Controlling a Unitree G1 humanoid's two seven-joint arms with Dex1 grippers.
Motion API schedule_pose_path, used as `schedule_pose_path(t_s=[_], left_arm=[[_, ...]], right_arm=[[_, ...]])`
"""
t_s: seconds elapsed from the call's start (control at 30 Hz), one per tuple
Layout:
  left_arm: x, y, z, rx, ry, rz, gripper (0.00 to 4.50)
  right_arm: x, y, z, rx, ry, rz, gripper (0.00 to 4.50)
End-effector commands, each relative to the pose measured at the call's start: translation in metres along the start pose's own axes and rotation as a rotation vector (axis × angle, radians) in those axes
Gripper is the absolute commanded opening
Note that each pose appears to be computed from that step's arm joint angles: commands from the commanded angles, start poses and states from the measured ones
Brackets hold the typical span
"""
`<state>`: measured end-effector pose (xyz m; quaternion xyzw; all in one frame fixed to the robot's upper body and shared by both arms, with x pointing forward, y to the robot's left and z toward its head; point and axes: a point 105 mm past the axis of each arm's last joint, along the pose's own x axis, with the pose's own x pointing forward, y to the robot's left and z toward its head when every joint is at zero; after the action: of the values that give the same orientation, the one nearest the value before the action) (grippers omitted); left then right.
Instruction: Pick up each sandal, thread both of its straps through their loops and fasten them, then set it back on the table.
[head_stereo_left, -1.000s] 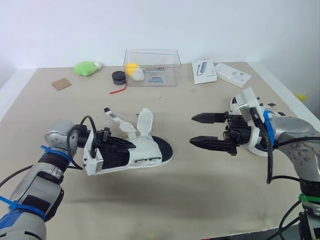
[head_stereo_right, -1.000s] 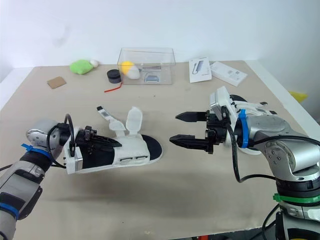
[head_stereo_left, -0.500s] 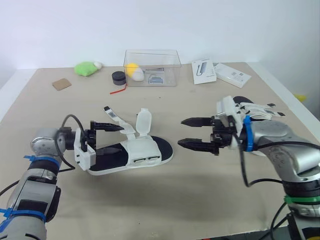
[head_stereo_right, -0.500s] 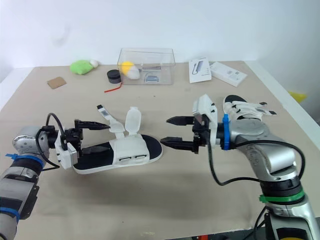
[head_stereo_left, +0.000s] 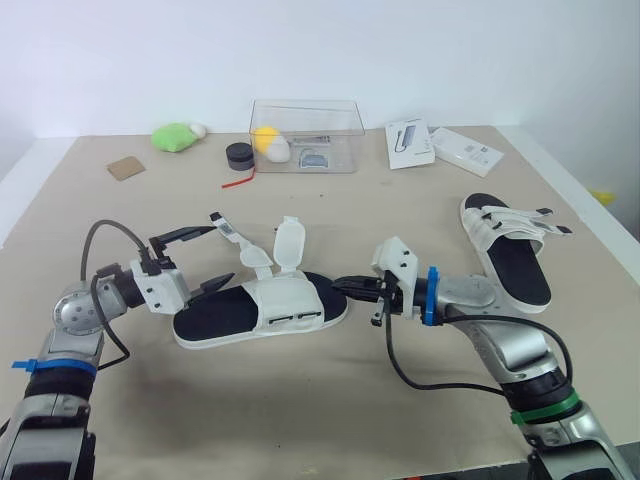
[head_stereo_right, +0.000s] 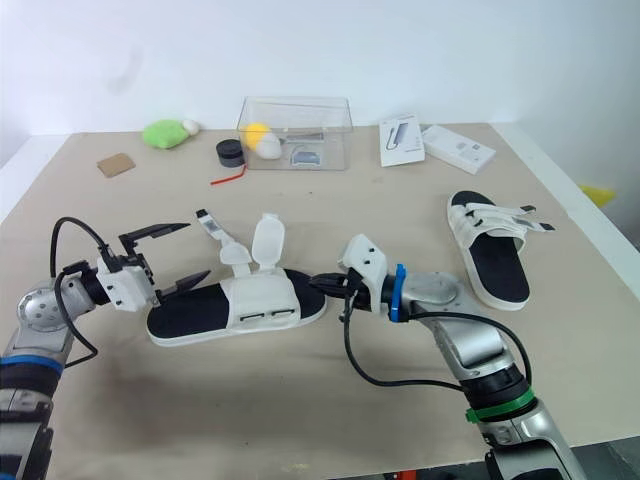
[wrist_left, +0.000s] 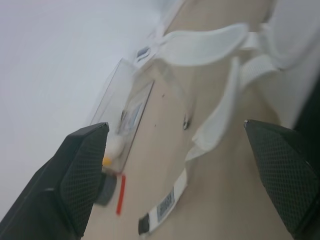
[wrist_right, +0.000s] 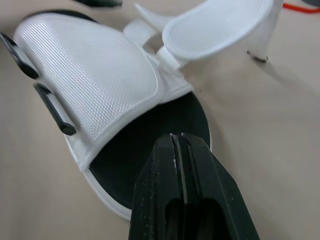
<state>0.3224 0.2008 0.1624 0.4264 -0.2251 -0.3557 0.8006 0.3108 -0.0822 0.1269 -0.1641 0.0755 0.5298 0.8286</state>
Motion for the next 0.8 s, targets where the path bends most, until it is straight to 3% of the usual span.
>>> schedule_pose_path(t_s=[0.03,0.23,0.43,0.8], left_arm=[[-0.002,0.021,0.001,-0.182,0.060,0.135,4.50],[0.008,0.012,-0.014,-0.651,0.161,0.226,4.50],[0.014,0.003,-0.027,-1.058,0.238,0.261,4.50],[0.032,0.000,-0.018,-1.381,0.235,0.200,4.50]], right_arm=[[0.008,0.003,-0.005,-0.003,0.011,-0.015,0.02],[0.018,0.018,-0.016,0.037,0.053,0.001,0.02],[0.024,0.031,-0.005,0.088,-0.009,0.025,0.02],[0.028,0.021,0.005,0.106,-0.056,-0.008,0.02]])
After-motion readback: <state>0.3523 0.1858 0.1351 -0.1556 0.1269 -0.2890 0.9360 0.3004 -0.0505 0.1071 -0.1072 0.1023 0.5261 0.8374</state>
